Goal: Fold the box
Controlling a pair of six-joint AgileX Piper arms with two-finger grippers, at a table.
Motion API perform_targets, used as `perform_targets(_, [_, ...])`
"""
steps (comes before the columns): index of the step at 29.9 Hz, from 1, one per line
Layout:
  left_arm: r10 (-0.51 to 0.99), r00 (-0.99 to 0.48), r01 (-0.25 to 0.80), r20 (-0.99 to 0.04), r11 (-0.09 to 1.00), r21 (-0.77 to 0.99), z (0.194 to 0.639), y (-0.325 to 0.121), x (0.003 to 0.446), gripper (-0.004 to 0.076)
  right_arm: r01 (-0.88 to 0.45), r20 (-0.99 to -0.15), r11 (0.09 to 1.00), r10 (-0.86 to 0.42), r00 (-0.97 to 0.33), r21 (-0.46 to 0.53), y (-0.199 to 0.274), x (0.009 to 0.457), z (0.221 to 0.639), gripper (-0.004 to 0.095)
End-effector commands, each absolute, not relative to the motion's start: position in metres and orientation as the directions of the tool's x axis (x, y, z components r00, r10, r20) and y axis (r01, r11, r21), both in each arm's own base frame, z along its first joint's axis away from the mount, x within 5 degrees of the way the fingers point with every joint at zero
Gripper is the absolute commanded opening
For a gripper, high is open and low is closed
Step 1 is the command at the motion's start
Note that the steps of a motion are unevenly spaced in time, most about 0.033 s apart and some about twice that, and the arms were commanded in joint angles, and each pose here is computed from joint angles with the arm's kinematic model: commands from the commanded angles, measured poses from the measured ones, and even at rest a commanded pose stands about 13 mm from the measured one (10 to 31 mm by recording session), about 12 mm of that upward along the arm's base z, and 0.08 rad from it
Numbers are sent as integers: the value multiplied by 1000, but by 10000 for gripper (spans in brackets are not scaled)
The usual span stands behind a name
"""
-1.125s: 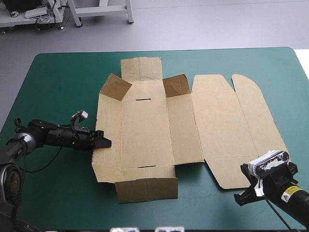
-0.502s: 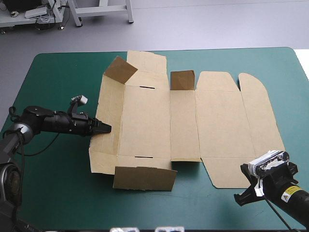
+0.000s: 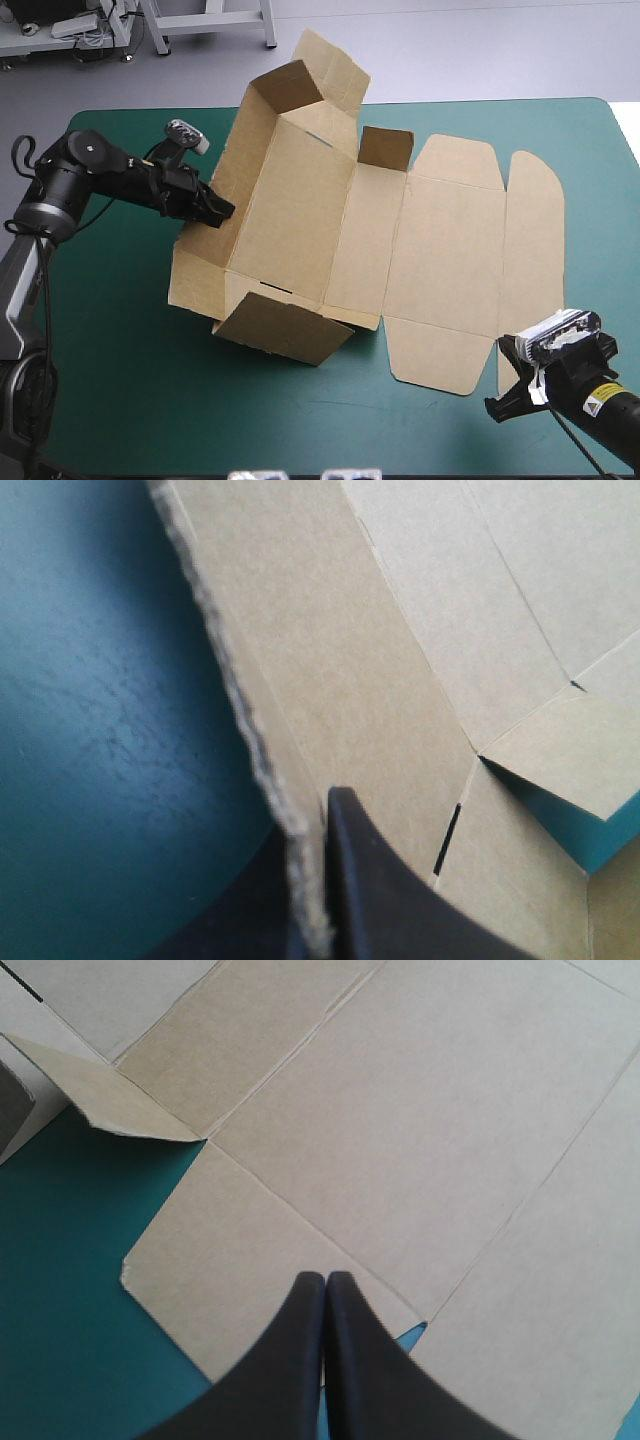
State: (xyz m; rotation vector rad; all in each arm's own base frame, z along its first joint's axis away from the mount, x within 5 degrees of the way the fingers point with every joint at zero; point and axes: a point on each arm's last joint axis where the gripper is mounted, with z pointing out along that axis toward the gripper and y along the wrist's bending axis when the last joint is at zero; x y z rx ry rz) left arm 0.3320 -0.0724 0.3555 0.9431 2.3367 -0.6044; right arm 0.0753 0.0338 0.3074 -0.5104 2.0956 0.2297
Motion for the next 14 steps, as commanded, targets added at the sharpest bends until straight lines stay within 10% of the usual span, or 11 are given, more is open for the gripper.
perform_targets(1, [557, -454, 783, -695, 622, -12, 403, -95, 319, -8, -425, -887, 904, -231, -401, -43, 34, 81, 323, -18])
perform_targets(14, [770, -133, 771, -624, 476, 423, 433, -156, 307, -8, -422, -910, 907, -163, -381, 14, 37, 82, 327, -18])
